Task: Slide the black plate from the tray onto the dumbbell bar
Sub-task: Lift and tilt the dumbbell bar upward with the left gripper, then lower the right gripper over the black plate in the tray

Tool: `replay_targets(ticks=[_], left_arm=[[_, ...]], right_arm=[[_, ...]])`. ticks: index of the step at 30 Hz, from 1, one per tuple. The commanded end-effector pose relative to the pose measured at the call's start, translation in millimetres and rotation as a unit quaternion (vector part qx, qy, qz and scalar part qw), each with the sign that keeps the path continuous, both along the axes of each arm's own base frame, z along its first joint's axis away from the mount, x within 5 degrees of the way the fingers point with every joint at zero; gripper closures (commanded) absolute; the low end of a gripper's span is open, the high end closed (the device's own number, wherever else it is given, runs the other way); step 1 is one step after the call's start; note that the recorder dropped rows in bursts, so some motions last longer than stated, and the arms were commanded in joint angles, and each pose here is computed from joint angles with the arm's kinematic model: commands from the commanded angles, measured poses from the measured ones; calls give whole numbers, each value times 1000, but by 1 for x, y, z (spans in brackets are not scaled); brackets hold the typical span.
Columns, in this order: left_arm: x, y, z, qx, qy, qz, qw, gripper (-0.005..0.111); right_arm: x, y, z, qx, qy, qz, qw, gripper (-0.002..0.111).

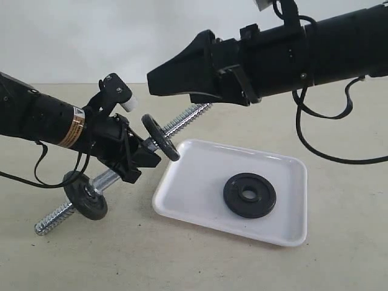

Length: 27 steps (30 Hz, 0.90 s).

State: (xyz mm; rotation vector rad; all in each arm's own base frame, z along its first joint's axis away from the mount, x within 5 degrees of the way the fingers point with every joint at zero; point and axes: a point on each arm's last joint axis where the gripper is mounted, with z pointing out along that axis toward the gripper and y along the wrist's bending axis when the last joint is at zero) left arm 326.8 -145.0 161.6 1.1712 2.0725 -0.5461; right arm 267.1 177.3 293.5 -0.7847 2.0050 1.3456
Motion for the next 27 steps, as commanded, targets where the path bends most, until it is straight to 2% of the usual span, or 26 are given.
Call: replay_targets(ticks=[1, 5, 10, 15, 21, 27], left_arm=[[-1, -5, 30, -50, -17, -6, 999, 102], [1, 0, 30, -48, -18, 3, 999, 102], [3, 5, 30, -50, -16, 11, 999, 102], [4, 6, 30, -51, -15, 13, 999, 102], [4, 6, 30, -54, -10, 18, 998, 102], [4, 6, 30, -55, -7, 20, 998, 102]], right_arm=[[-5, -1, -4, -32, -4, 29, 999, 8], [-2, -9, -18, -124, -43, 34, 991, 8], [7, -21, -32, -229, -61, -11, 971, 8], [14, -33, -40, -291, -28, -77, 953, 8], [16, -37, -42, -305, -7, -108, 946, 8], [20, -42, -47, -307, 65, -189, 930, 8]])
